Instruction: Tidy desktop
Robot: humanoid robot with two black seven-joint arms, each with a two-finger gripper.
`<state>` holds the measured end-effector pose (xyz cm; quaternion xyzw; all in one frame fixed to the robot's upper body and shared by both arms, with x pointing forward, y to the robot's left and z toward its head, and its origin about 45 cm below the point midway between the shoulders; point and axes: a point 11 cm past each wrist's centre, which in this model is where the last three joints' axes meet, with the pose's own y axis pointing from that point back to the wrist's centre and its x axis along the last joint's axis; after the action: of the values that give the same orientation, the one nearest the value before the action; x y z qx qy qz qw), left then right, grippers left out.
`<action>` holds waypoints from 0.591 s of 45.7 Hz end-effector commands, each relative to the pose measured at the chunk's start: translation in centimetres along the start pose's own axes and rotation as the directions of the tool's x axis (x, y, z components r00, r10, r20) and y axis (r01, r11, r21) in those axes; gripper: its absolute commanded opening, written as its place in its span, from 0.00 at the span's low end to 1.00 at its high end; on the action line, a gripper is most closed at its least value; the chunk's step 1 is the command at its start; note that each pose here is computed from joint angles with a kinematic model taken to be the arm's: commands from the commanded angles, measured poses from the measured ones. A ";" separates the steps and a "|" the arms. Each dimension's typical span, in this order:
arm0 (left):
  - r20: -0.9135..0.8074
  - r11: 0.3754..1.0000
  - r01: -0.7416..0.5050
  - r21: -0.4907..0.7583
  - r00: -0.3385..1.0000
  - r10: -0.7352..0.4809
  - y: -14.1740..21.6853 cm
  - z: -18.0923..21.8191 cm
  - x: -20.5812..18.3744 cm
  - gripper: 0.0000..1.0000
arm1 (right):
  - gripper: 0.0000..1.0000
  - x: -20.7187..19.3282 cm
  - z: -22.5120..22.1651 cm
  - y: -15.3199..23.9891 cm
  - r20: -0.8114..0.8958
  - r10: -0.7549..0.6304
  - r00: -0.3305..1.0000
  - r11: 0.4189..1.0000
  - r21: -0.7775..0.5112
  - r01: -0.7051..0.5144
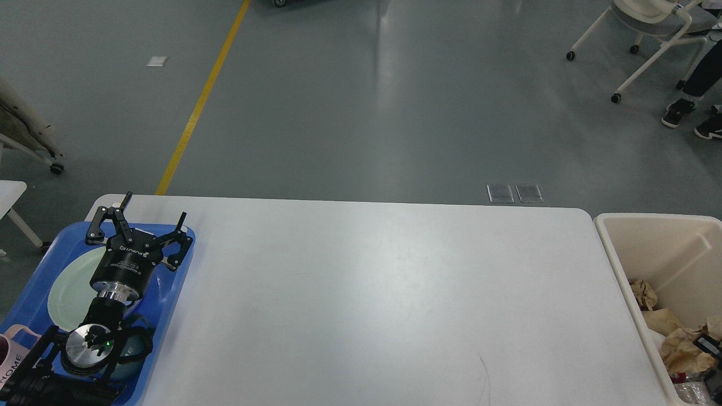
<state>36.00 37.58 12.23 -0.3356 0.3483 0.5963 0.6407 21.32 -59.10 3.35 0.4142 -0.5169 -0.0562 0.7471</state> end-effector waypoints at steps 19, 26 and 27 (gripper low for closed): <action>0.000 1.000 0.000 -0.001 1.000 0.000 0.0 0.0 0.0 0.97 | 1.00 4.4 -1.8 0.2 0.398 0.045 0.916 0.998 0.027 -0.061; 0.000 1.000 0.000 -0.001 1.000 0.000 0.0 0.0 0.0 0.97 | 1.00 9.0 -7.1 1.5 0.668 -0.008 0.744 0.986 0.128 -0.104; 0.000 1.000 0.000 -0.001 1.000 0.000 0.0 0.0 0.0 0.97 | 1.00 9.7 -8.1 1.8 0.697 -0.026 0.716 0.983 0.148 -0.109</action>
<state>36.01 37.60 12.25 -0.3358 0.3480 0.5964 0.6406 27.25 -59.59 7.79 0.3995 -0.7162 -0.1257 0.5584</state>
